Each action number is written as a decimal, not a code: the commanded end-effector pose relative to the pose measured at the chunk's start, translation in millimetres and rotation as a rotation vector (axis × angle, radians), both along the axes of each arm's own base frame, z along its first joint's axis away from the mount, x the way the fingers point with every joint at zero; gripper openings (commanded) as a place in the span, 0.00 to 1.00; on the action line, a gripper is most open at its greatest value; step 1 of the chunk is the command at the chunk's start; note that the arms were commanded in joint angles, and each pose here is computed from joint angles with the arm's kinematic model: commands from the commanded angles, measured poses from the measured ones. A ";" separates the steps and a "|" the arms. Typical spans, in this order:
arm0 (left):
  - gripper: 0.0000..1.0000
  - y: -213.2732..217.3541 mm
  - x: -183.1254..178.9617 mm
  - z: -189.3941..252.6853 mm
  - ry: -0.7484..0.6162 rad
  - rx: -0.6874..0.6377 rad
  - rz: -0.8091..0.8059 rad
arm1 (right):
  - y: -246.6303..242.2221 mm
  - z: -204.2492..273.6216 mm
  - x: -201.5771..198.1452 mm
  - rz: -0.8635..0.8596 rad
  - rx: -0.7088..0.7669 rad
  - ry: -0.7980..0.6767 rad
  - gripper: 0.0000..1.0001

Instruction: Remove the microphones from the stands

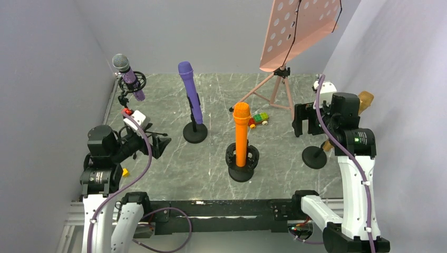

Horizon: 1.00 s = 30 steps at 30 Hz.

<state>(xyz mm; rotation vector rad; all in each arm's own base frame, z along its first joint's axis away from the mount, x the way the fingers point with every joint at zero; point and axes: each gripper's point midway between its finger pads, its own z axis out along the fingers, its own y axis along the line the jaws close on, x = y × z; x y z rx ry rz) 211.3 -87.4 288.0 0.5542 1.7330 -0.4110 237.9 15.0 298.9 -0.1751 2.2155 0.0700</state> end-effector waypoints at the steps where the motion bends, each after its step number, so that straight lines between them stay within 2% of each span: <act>1: 0.99 -31.1 -17.6 15.5 0.000 -0.053 -0.226 | 22.2 15.1 -18.1 0.166 0.024 -0.053 1.00; 6: 0.97 -56.4 -42.0 36.3 0.000 -0.092 -0.463 | 61.7 35.1 -49.5 0.483 0.060 -0.099 1.00; 12: 0.93 -83.3 -57.7 60.3 0.029 -0.122 -0.650 | 94.0 58.7 -72.4 0.680 0.174 -0.130 1.00; 18: 0.93 -105.5 -59.8 78.8 0.019 -0.098 -0.752 | 114.2 78.9 -83.7 0.805 0.278 -0.128 0.99; 21: 0.88 -118.9 -51.7 76.0 0.043 -0.067 -0.786 | 120.8 85.8 -85.8 0.861 0.310 -0.127 0.98; 30: 0.89 -169.4 -54.0 99.4 -0.003 -0.078 -1.008 | 147.1 70.5 -94.7 0.989 0.377 -0.048 0.92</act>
